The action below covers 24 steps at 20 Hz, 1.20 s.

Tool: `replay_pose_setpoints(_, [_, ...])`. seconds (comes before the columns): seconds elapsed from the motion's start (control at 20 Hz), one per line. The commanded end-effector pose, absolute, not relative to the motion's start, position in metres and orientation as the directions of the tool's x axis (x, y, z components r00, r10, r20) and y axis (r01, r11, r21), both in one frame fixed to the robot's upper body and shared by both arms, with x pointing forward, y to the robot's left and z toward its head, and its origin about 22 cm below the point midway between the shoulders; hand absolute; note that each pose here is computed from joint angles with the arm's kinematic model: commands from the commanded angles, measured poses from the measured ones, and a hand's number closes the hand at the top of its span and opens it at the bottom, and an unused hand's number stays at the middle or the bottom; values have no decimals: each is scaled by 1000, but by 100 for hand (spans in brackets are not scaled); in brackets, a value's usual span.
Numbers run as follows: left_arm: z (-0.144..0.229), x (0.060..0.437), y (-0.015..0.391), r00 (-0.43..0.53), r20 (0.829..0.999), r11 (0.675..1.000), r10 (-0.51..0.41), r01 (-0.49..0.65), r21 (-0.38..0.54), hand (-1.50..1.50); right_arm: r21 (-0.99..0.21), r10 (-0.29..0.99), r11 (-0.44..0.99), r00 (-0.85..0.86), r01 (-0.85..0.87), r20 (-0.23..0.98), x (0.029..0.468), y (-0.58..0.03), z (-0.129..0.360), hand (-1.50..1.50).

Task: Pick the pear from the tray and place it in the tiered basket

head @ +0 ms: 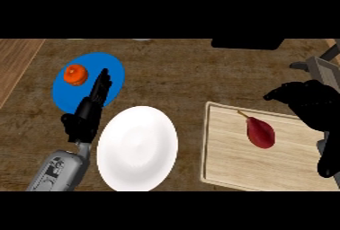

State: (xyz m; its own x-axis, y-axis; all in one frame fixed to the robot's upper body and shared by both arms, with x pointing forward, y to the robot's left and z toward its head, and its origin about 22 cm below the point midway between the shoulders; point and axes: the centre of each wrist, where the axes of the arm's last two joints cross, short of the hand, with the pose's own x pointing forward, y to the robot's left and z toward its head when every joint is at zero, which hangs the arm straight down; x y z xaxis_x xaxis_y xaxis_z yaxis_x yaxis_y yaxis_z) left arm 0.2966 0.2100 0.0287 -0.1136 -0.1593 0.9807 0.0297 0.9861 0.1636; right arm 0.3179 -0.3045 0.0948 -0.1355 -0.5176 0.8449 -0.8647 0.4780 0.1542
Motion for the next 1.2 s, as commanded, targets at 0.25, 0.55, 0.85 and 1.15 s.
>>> replay_pose_setpoints(0.25, [27,290,203,-112,980,986,-166,-37,163,0,-378,-229,409,-494,-831,839,314,-400,232,-150])
replay_pose_setpoints(0.55, [21,284,206,-84,981,983,-177,-54,173,0,-743,35,310,-773,-594,633,272,-378,321,-150])
replay_pose_setpoints(0.85, [29,283,200,-118,977,984,-176,-45,172,0,-898,212,201,-878,-390,429,231,-346,328,-150])
replay_pose_setpoints(1.15, [27,276,199,-127,976,984,-176,-35,172,0,-925,272,153,-884,-349,379,218,-333,302,-150])
